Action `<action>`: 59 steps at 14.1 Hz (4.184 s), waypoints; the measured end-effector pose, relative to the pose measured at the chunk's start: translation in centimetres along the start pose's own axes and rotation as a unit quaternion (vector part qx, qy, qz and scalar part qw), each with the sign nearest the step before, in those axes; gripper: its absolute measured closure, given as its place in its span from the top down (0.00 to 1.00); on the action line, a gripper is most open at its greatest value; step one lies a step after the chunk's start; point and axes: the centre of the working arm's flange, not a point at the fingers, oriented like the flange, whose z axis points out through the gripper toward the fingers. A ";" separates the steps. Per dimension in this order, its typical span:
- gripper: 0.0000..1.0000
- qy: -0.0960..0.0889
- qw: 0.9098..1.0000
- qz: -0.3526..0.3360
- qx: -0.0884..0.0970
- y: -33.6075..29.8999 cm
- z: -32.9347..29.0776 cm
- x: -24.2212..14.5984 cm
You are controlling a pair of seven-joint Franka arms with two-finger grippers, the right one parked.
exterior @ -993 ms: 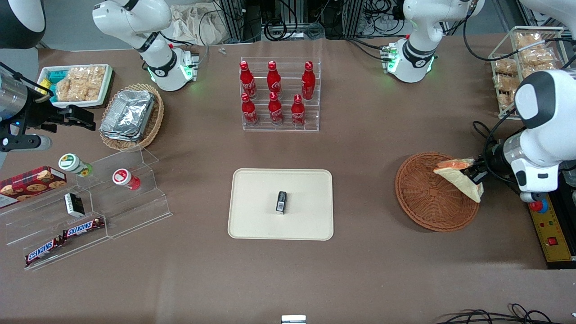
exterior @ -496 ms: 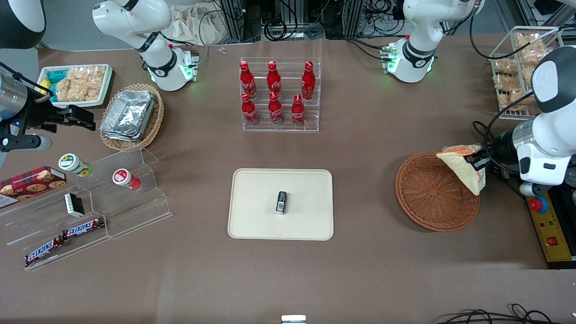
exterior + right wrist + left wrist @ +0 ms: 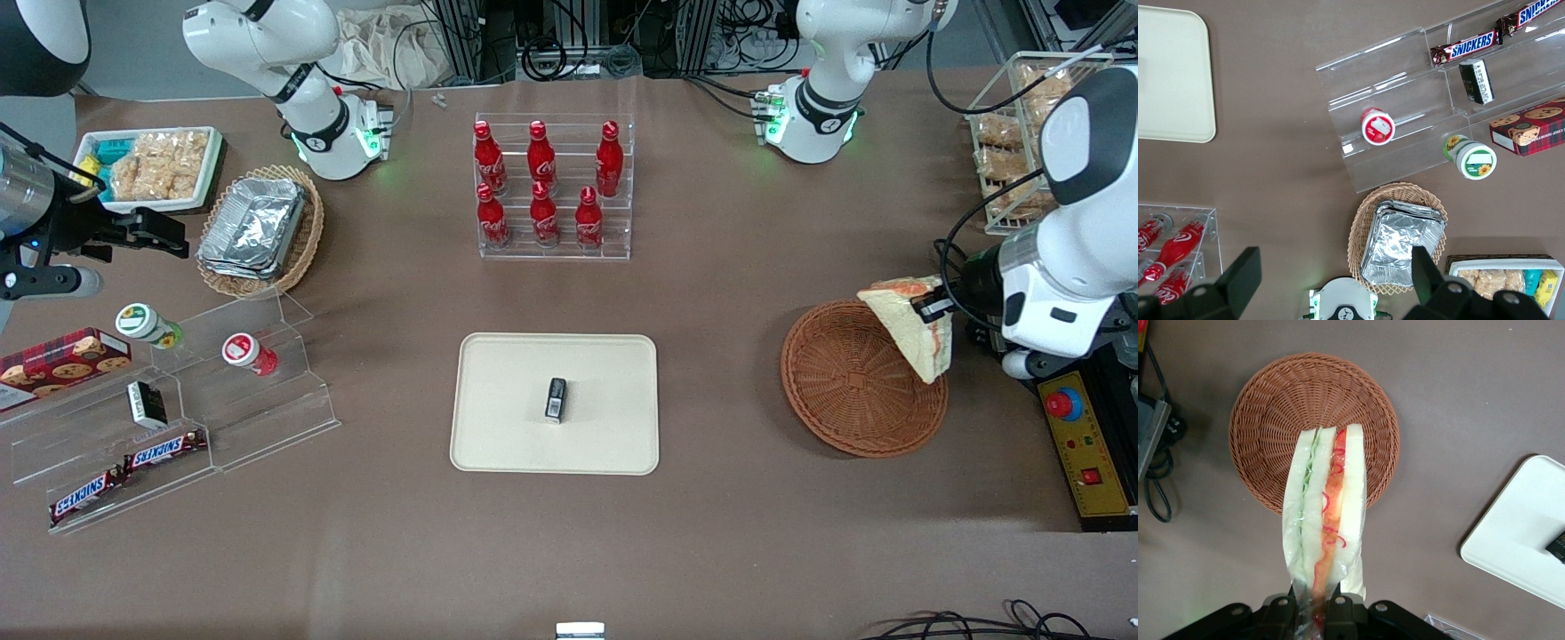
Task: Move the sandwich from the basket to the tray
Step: 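Lift the sandwich up out of the basket with the left gripper, then carry the held sandwich over to the white tray, then lower the sandwich onto the tray beside the black box, then open the left gripper and raise it away from the sandwich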
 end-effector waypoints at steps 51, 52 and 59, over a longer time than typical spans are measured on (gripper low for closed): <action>1.00 0.024 0.979 0.197 -0.042 32.4 25.5 -10.5; 1.00 0.028 0.980 0.192 -0.041 32.0 23.8 -10.2; 0.99 0.013 0.979 0.202 0.015 21.9 11.8 -4.9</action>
